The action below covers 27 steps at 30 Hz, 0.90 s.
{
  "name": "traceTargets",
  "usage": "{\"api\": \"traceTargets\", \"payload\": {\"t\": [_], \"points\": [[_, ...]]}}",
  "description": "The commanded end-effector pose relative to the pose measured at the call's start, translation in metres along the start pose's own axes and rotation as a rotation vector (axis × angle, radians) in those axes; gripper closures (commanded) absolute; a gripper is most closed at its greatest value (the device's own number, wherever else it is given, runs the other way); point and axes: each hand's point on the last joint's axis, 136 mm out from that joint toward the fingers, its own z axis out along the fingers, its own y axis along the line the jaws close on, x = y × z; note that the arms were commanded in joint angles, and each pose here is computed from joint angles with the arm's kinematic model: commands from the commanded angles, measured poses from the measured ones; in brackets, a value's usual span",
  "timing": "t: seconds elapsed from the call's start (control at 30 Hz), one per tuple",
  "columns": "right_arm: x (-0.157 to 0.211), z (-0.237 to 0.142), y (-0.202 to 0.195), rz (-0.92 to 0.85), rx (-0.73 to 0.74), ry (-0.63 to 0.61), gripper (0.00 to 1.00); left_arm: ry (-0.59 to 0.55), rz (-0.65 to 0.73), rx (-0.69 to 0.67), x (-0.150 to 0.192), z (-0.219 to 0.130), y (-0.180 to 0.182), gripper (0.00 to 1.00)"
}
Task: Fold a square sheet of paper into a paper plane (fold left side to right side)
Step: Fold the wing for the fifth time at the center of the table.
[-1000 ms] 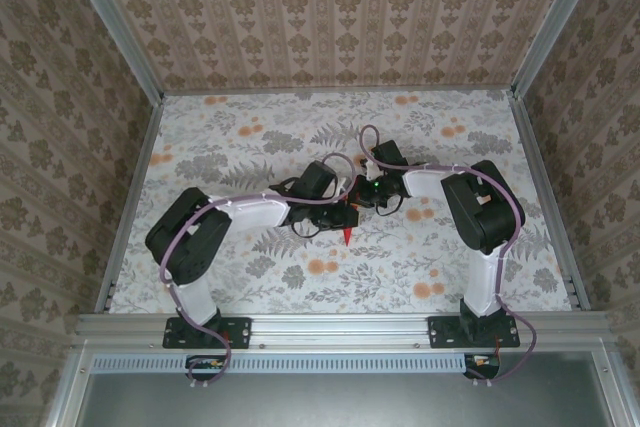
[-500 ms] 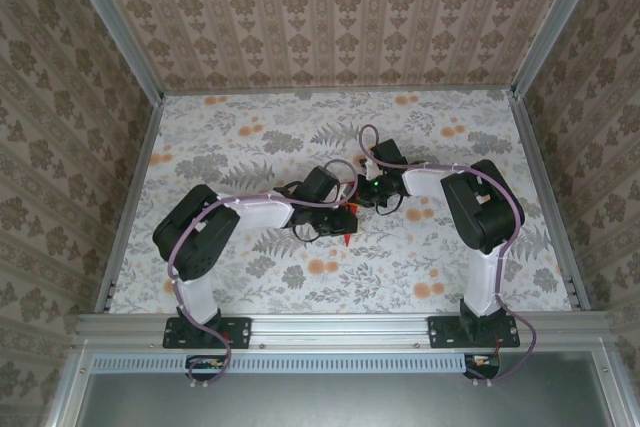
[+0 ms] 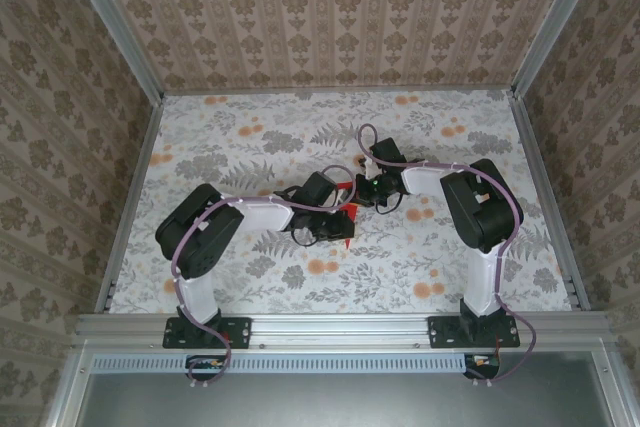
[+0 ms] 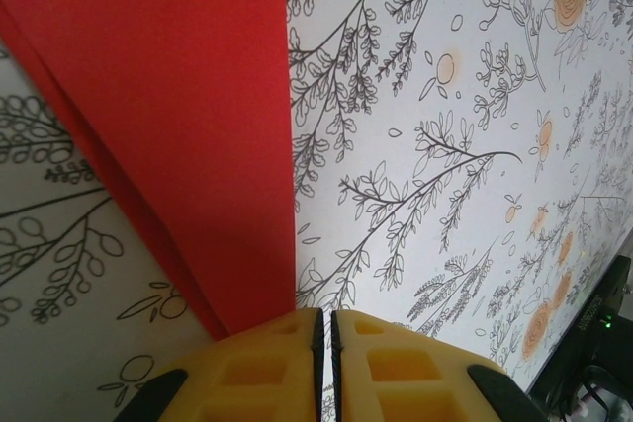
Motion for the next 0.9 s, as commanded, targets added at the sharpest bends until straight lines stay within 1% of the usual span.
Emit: {"api": "traceTargets", "payload": {"t": [0.0,0.43,0.7,0.87], "points": [[0.025,0.015,-0.055,0.070,0.194,0.075,0.95,0.027,-0.042,-0.031,0.011,0.003,0.014,0.87],[0.025,0.015,-0.061,0.077,0.220,0.090,0.95,0.068,-0.054,-0.050,0.039,-0.001,0.021,0.88],[0.025,0.015,-0.063,0.078,0.228,0.096,0.95,0.091,-0.038,-0.033,0.053,-0.001,0.017,0.89],[0.026,0.015,-0.064,0.080,0.232,0.098,0.95,0.100,-0.046,-0.042,0.061,-0.002,0.020,0.89]]}}
